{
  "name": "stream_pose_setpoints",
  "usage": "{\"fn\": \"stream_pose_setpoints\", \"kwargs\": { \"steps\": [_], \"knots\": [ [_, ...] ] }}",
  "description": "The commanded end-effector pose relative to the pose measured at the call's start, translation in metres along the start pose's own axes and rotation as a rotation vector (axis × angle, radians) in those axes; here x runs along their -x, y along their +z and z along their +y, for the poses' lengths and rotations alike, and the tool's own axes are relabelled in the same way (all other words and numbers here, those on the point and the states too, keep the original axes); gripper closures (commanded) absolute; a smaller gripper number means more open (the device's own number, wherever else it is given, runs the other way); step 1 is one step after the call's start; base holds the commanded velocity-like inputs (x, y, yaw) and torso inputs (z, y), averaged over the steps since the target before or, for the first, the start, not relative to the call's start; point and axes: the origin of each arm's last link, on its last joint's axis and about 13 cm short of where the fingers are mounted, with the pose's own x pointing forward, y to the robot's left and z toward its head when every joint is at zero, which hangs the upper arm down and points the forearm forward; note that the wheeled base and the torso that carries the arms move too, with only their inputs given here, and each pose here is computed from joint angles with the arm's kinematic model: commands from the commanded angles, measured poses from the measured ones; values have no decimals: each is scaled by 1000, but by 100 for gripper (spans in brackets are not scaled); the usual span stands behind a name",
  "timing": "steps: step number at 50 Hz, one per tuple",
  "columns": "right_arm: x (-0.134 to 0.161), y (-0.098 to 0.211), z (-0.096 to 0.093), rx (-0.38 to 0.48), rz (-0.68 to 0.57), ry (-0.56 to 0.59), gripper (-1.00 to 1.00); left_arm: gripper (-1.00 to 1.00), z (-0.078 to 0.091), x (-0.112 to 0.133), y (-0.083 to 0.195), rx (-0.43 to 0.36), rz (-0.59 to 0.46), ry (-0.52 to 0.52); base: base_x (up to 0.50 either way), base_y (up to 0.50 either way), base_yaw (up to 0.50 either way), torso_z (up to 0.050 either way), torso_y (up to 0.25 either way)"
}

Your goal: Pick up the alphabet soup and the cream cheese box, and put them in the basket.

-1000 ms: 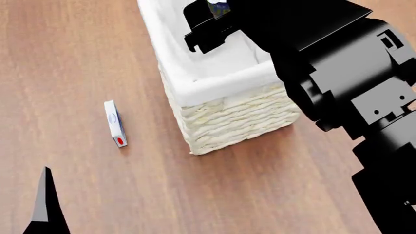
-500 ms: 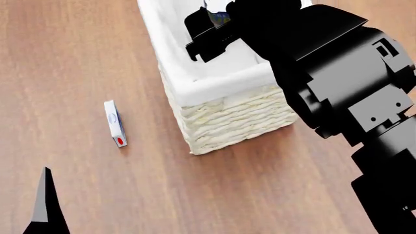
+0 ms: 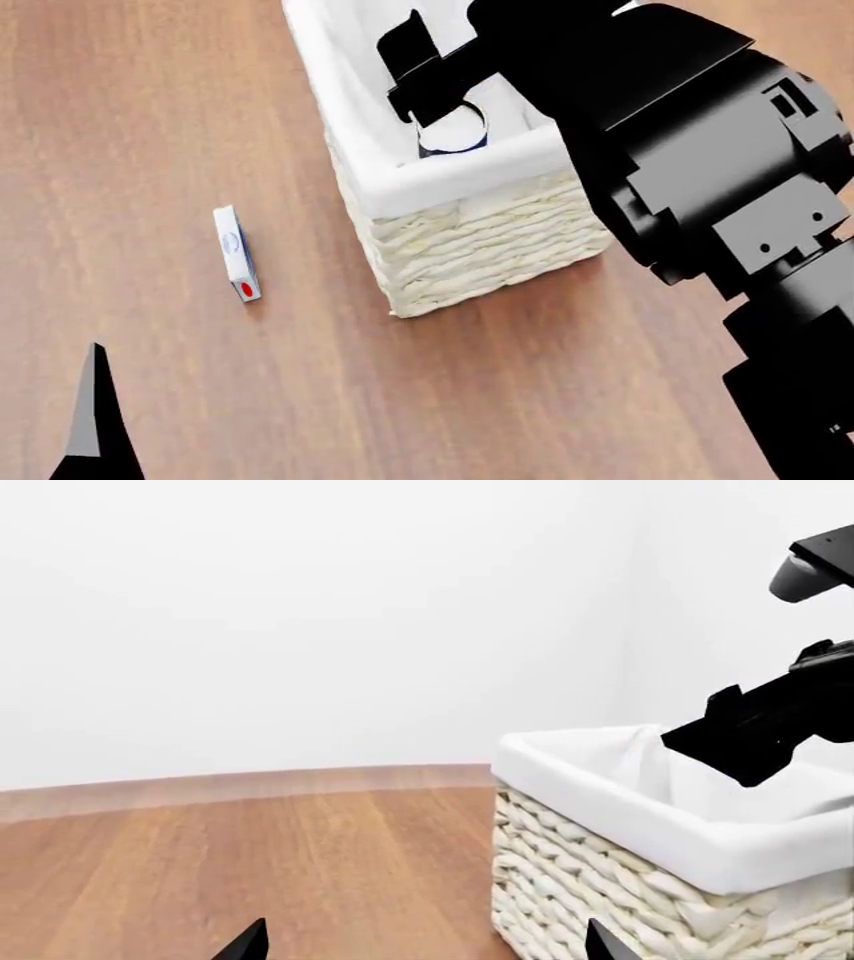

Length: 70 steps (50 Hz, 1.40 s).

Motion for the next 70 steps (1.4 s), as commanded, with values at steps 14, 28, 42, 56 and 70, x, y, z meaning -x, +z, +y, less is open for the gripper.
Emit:
{"fn": "stream_pose_setpoints", "kwargs": {
  "steps": [14, 28, 42, 56, 70],
  "knots": [
    [79, 40, 14, 101, -271, -34, -100, -100, -2, 0, -1, 2, 7, -14, 0, 0, 0, 0, 0],
    [130, 3, 41, 100, -403, -134, -100, -100, -5, 1, 0, 1, 6, -34, 0, 0, 0, 0, 0],
    [164, -47, 78, 100, -582, -234, -100, -100, -5, 2, 0, 1, 4, -30, 0, 0, 0, 0, 0],
    [170, -81, 93, 33, -652, -280, -100, -100, -6, 2, -2, -1, 7, -38, 0, 0, 0, 0, 0],
    [169, -100, 101, 33, -631, -316, -100, -100, -2, -15, -10, -10, 11, -36, 0, 0, 0, 0, 0]
  ]
}}
